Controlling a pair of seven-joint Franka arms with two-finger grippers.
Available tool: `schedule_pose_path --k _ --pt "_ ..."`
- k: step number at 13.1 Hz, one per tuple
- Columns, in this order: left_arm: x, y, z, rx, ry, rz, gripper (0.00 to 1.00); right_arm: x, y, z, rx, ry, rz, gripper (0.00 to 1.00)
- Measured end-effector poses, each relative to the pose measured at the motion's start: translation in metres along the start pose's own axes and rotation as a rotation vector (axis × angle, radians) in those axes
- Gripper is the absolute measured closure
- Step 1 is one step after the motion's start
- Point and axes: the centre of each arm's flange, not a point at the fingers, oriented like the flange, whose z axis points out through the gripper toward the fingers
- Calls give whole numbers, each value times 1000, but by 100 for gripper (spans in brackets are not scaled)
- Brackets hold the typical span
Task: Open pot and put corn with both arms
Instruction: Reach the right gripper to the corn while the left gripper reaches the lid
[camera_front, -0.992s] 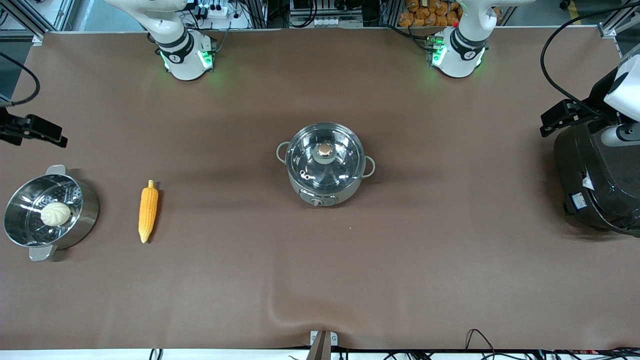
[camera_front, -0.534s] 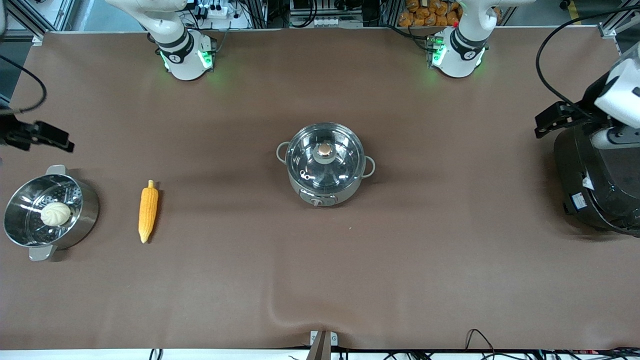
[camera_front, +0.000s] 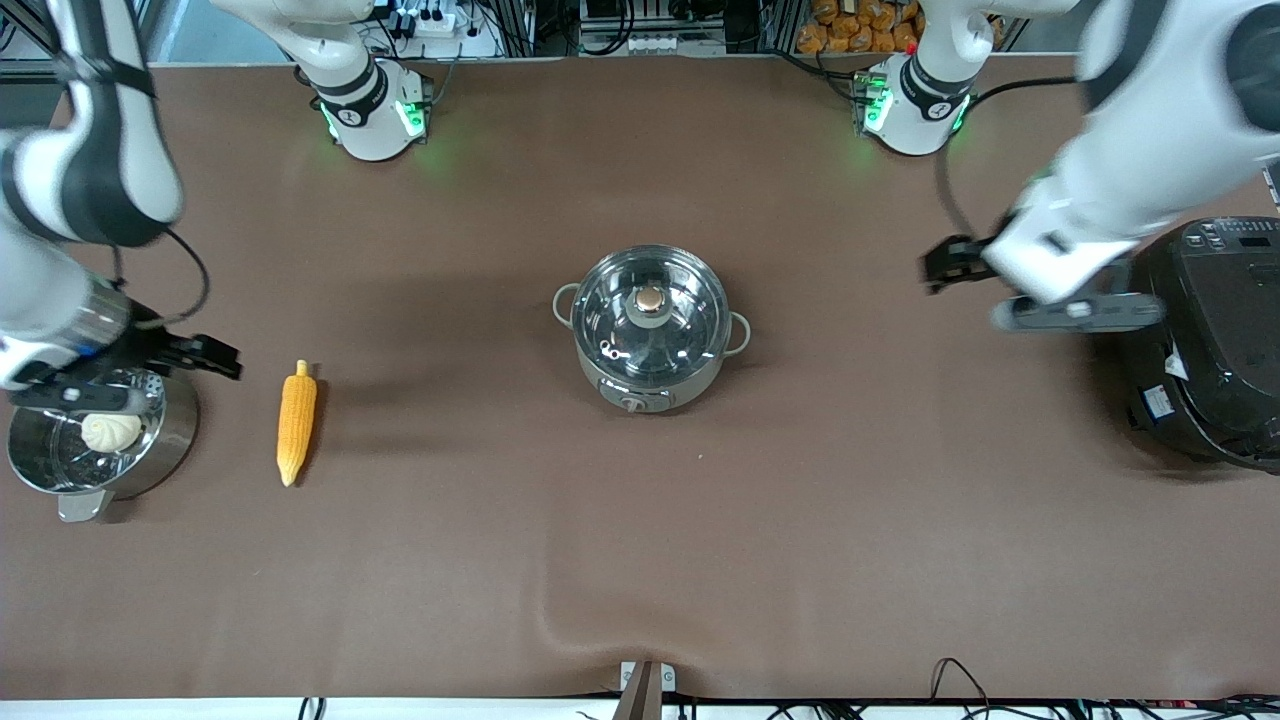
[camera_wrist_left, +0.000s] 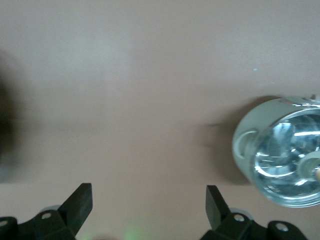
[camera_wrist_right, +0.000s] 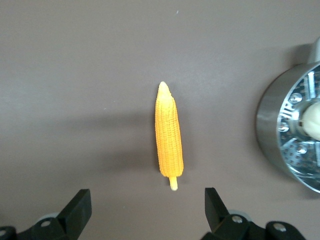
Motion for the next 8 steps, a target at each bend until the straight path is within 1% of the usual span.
schedule_pose_path --k 1,2,4,5,7,8 --pt "-8 39 14 -9 -4 -17 0 -7 0 28 0 2 -3 0" --pt "-17 75 25 -19 5 -21 0 -11 1 57 0 -8 -21 0" --pt "-30 125 42 -38 33 -39 0 -15 1 113 5 -52 -69 0" --pt "-35 143 53 -40 35 -61 0 -14 2 137 6 -64 -83 0" --pt "-46 181 83 -37 27 -121 0 -14 2 169 8 -80 -98 0" --pt "-52 205 103 -43 30 -150 0 -12 4 178 7 -79 -97 0"
